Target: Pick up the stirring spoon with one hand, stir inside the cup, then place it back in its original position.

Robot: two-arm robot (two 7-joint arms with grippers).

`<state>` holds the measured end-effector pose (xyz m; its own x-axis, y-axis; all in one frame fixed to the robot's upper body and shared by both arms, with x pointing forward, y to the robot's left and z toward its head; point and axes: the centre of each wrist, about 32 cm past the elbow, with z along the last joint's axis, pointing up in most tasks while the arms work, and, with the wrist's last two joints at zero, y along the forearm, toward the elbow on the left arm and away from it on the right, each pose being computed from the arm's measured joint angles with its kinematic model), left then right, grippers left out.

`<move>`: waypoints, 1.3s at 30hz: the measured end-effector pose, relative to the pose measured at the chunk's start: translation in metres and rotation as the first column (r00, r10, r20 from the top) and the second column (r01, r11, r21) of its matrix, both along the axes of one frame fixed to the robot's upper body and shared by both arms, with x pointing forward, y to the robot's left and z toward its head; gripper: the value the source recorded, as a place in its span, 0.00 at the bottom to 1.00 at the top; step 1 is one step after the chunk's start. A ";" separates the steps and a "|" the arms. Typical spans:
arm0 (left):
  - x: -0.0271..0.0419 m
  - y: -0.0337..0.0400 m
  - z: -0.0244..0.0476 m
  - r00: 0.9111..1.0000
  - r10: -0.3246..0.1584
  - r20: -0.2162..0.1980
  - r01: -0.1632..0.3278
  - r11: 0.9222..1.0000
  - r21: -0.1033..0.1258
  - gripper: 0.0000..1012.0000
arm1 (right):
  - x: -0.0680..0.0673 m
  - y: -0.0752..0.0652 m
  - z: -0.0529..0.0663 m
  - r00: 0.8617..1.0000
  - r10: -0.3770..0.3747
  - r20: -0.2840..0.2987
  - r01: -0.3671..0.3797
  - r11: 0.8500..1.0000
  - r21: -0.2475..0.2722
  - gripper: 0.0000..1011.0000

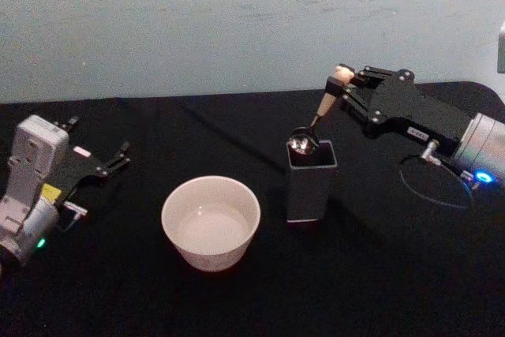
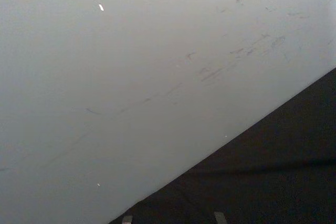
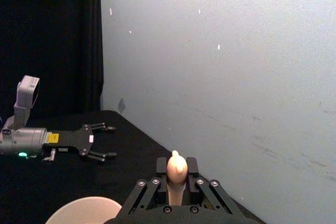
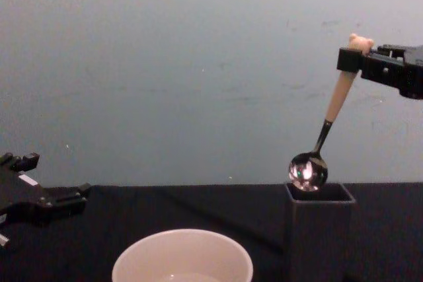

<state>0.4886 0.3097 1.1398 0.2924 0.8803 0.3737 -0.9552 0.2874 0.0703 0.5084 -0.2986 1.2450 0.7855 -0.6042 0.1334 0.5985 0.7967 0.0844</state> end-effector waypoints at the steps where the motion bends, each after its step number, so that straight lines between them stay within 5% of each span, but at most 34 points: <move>1: 0.0000 0.0000 0.0000 1.000 0.000 0.000 0.000 1.000 0.000 0.99 | 0.000 0.000 0.000 1.000 0.000 -0.001 0.000 1.000 -0.002 0.21; 39: 0.0000 0.0000 0.0000 1.000 0.000 0.000 0.000 1.000 0.000 0.99 | 0.012 0.005 -0.038 0.988 -0.030 -0.154 0.010 0.992 -0.130 0.21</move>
